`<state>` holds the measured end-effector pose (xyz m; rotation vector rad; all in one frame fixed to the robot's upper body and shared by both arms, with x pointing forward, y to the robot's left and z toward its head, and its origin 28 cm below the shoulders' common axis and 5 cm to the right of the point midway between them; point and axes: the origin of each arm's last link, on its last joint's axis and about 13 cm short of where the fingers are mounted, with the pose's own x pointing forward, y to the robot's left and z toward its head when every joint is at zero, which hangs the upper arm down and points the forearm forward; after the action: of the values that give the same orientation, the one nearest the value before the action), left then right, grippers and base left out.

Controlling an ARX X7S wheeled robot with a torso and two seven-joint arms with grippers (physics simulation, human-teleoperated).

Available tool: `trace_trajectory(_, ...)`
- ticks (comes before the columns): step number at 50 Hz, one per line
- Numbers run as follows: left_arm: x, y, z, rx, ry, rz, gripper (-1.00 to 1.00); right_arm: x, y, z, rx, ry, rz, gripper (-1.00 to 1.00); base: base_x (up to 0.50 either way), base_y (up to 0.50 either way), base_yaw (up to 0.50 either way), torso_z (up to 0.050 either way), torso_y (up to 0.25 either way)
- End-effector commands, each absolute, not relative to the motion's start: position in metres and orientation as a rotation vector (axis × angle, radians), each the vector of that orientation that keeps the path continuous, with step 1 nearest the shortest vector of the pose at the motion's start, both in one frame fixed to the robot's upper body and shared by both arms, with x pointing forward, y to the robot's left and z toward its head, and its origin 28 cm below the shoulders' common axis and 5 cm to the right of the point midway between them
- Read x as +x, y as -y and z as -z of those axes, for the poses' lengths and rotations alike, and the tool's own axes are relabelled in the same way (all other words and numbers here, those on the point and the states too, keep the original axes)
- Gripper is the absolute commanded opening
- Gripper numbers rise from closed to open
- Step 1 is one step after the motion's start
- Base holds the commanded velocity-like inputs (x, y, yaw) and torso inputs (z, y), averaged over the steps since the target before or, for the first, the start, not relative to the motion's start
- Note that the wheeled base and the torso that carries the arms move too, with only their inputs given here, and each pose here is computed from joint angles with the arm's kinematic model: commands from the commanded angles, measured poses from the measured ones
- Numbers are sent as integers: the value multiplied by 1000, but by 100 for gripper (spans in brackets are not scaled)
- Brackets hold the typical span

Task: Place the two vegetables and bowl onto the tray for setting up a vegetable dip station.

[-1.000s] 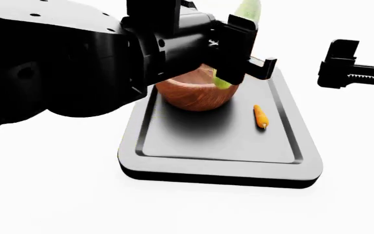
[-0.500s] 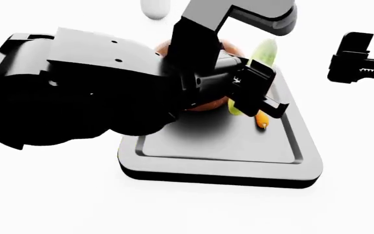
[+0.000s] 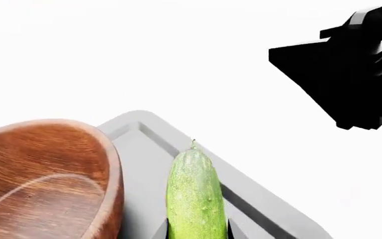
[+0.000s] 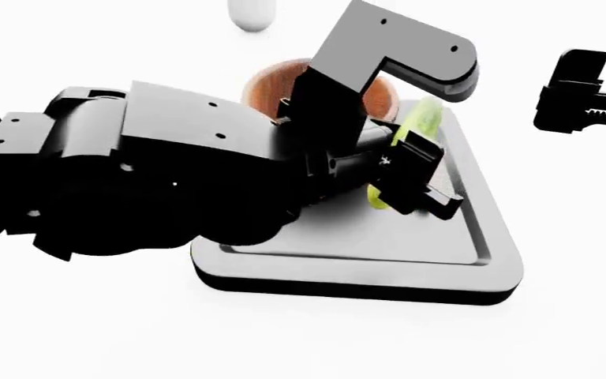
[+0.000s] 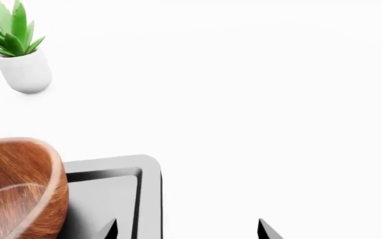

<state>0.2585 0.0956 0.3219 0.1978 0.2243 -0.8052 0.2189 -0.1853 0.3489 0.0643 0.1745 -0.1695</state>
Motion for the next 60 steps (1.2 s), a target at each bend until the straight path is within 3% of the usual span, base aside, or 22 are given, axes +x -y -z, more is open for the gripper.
trace_trajectory(1, 253, -99, -319, 208, -235, 760, -100, 219, 185, -350, 63, -175, 169, 100, 0, 0, 0, 0, 0)
trace_trajectory(12, 249, -114, -322, 287, -218, 738, -100, 221, 183, -349, 60, -176, 164, 100, 0, 0, 0, 0, 0)
trace_trajectory(60, 248, -115, -299, 308, -303, 717, -100, 222, 182, -350, 56, -170, 153, 100, 0, 0, 0, 0, 0)
